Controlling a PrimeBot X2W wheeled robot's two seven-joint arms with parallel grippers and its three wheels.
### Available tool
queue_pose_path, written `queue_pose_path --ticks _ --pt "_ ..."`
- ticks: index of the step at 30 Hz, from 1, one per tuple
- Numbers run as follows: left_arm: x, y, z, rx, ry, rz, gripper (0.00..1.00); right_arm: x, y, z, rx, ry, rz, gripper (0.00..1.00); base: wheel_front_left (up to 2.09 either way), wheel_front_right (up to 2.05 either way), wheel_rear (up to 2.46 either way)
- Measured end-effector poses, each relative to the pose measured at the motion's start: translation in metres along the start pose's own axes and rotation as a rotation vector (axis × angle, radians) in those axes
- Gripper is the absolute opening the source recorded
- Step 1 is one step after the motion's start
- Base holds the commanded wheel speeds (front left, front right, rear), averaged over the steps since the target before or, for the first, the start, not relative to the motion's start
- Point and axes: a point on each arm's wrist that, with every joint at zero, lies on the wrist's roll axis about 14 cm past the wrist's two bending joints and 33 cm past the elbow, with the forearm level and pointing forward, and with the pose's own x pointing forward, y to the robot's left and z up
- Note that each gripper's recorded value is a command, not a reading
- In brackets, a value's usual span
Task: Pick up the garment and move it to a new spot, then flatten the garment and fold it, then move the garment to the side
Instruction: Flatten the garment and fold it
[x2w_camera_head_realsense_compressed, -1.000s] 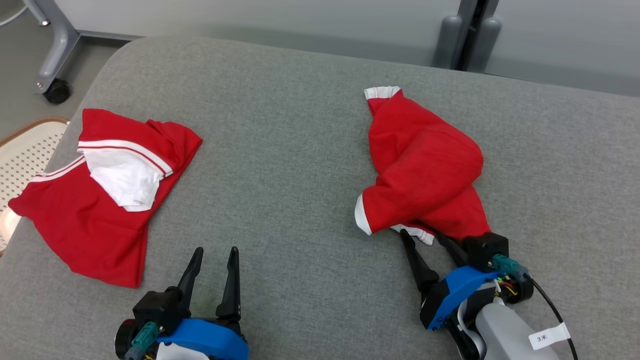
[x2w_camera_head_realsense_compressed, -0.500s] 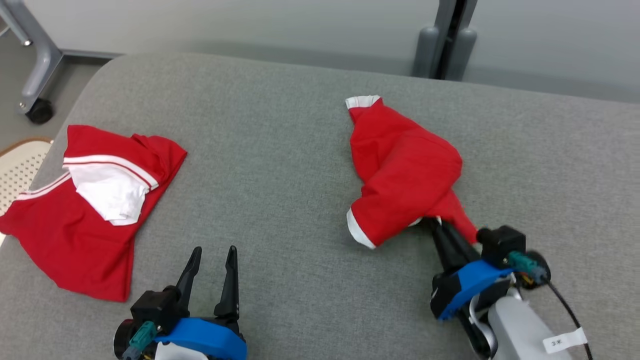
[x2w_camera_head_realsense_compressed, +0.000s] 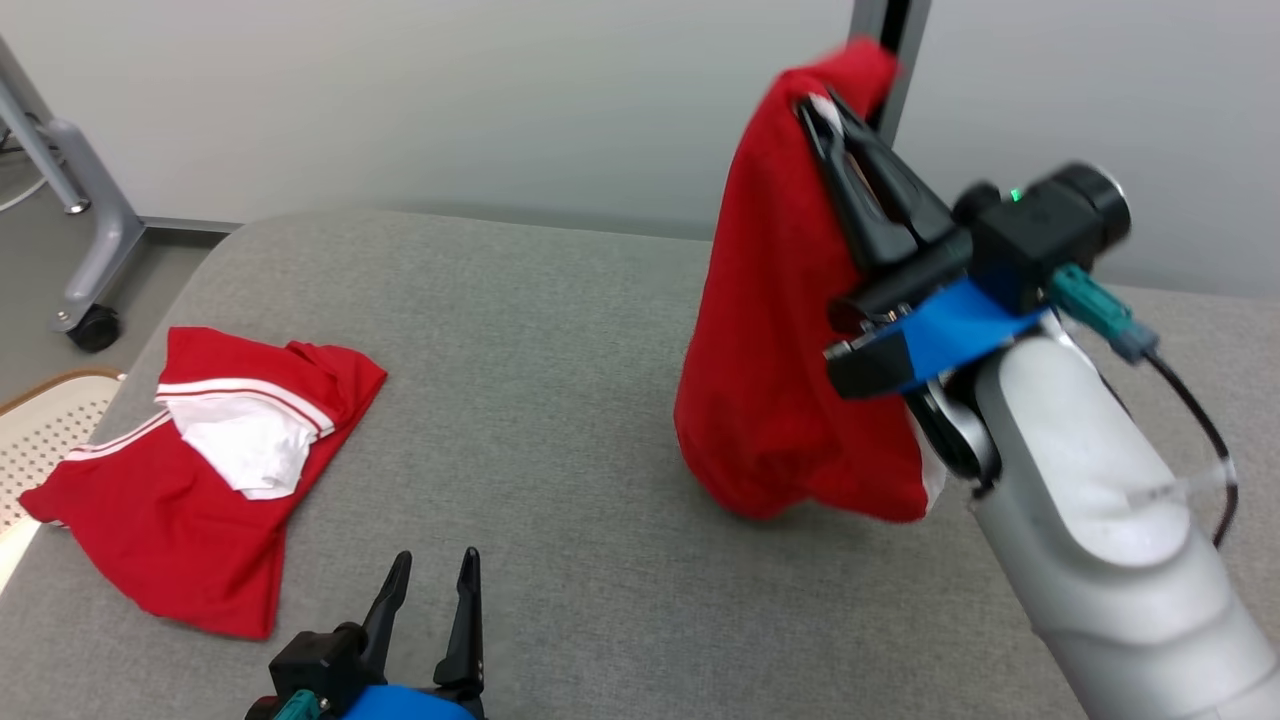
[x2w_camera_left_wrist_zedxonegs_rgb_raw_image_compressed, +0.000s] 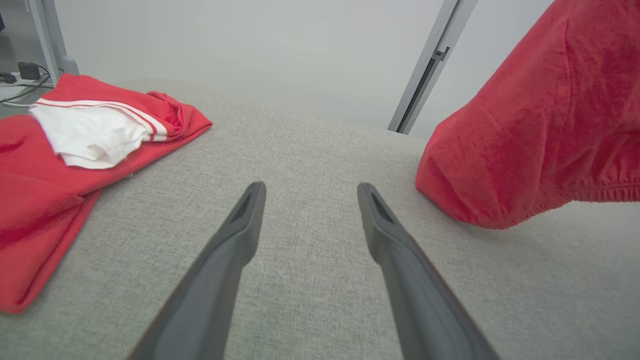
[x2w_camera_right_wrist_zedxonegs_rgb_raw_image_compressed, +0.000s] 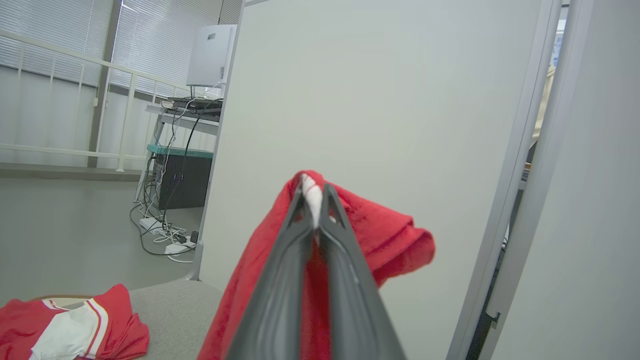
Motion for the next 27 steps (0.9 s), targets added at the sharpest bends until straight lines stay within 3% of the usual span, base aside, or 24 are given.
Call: queue_pose_path --ticks 7,13,18,24,25,27 --pt "-0.010 0.008 -0.001 -0.016 -0.004 0.033 1.00 0.054 0.061 0.049 0.023 -0.103 0.183 0.00 0.00 0.00 0.00" --pt "-0.009 0.012 -0.003 -0.017 0.004 0.045 1.00 0.065 0.024 0.057 0.031 -0.127 0.083 0.00 0.00 0.00 0.00" --pt "-0.001 0.007 -0.005 -0.013 0.014 0.023 1.00 0.022 -0.028 -0.014 0.030 0.082 -0.081 0.00 0.00 0.00 0.00" --pt "0.012 -0.008 -0.004 -0.010 0.018 -0.028 1.00 -0.126 -0.079 -0.137 0.049 0.487 -0.311 0.00 0.00 0.00 0.00" --pt "0.014 -0.010 -0.004 -0.009 0.019 -0.035 1.00 -0.155 -0.083 -0.151 0.053 0.552 -0.344 0.03 0.00 0.00 0.00" --pt "0.016 -0.013 -0.006 -0.008 0.024 -0.044 1.00 -0.201 -0.086 -0.171 0.072 0.643 -0.411 0.50 0.00 0.00 0.00"
